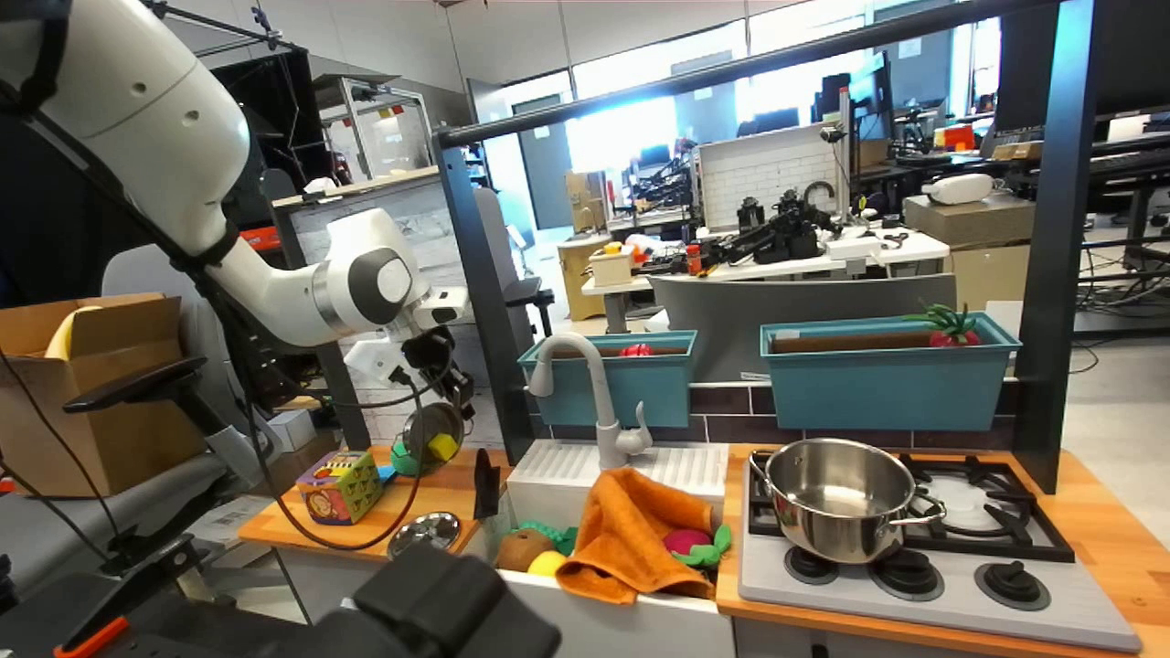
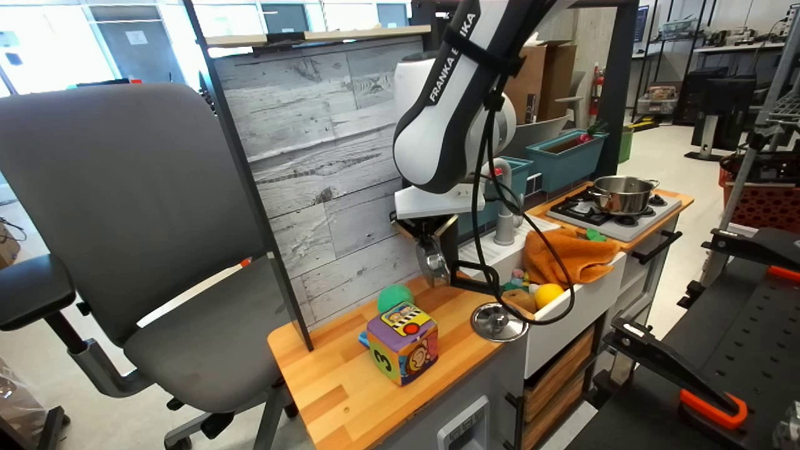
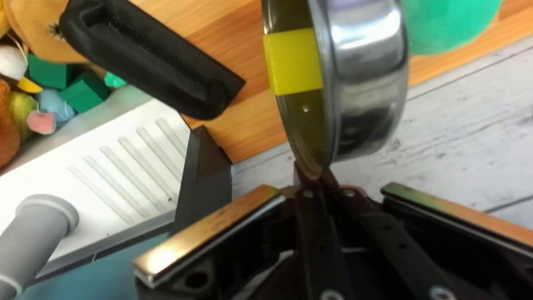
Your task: Spill out the yellow block on the table
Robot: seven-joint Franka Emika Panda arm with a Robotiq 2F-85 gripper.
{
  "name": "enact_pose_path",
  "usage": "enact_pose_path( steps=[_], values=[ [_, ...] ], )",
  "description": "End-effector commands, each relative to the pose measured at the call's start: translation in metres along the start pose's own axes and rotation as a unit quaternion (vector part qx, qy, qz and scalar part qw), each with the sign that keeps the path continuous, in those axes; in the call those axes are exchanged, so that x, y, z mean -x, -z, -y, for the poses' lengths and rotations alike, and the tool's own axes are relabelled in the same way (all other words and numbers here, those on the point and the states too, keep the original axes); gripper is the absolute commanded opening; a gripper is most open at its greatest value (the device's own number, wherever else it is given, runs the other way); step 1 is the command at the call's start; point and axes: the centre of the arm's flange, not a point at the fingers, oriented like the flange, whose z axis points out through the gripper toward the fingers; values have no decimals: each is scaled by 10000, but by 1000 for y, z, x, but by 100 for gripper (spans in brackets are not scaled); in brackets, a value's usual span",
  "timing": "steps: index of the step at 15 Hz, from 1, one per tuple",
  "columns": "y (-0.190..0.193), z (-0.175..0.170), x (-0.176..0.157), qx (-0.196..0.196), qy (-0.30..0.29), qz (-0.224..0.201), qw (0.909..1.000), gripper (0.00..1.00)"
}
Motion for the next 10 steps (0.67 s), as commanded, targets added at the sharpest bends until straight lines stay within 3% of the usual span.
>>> enact_pose_path(
  steps=[1,7,8,10],
  values=[
    [47,-25,-5,-81,-7,-607,9981,1],
    [22,-21,-27,-769,-196,-717,9943,1],
    [15,-17,-35,-866,-318,-608,9939,1],
    [20,-20,-37,-1250,-501,23,9909,1]
  ],
)
